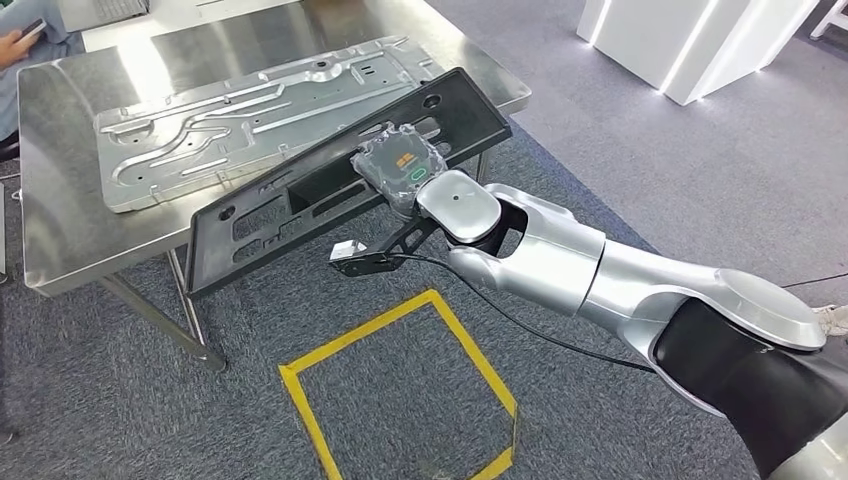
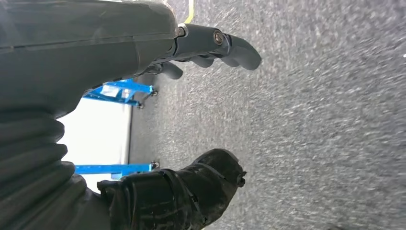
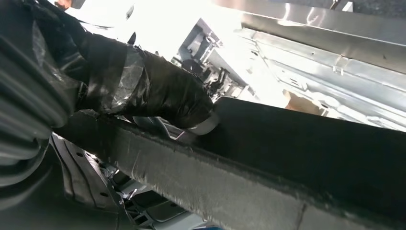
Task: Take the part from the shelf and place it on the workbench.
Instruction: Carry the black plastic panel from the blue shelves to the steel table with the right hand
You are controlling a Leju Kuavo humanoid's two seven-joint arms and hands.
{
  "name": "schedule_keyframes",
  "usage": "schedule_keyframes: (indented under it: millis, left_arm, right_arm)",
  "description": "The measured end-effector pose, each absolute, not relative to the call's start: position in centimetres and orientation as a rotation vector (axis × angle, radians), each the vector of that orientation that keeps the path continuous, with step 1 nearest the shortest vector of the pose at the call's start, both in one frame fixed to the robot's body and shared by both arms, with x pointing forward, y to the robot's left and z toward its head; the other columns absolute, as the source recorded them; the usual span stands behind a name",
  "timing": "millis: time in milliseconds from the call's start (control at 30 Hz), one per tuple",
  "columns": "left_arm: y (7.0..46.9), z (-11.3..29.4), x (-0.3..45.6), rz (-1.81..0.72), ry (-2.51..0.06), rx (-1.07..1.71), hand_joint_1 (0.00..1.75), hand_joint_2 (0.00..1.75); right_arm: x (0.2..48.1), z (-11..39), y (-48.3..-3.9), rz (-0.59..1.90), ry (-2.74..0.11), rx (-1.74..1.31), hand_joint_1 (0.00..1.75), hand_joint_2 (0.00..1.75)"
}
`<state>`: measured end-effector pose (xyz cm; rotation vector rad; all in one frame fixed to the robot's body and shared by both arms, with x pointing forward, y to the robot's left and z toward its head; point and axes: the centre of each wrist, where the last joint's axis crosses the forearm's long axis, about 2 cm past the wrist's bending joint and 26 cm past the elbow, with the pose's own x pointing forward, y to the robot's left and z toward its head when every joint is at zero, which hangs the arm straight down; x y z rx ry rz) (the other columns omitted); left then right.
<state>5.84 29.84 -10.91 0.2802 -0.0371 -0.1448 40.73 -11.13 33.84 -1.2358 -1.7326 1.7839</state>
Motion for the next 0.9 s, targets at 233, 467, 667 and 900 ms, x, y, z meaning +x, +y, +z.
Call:
schedule_keyframes:
  millis: [233,467,667,900]
  left_arm:
    - [29.85,-10.92,5.81,-0.151,-0.051,0.282,0.0,1.75]
    - [29.68,-10.92,5.83,-0.153,-0.051,0.278,0.0,1.75]
    - [29.75,-10.93,5.72,-0.153,-0.044,0.277,0.0,1.75]
    - [29.82,-10.92,5.83,-0.151,-0.038,0.279,0.0,1.75]
  right_arm:
    - [40.67,33.46,-11.19,1.802,-1.716,-1.242,1.75,1.75]
    - [40.68,33.69,-11.21,1.794,-1.713,-1.255,1.75,1.75]
    - [40.58,33.24,-11.2,1.802,-1.704,-1.248,1.75,1.75]
    - [40.59,33.43,-11.14,1.814,-1.71,-1.267,1.75,1.75]
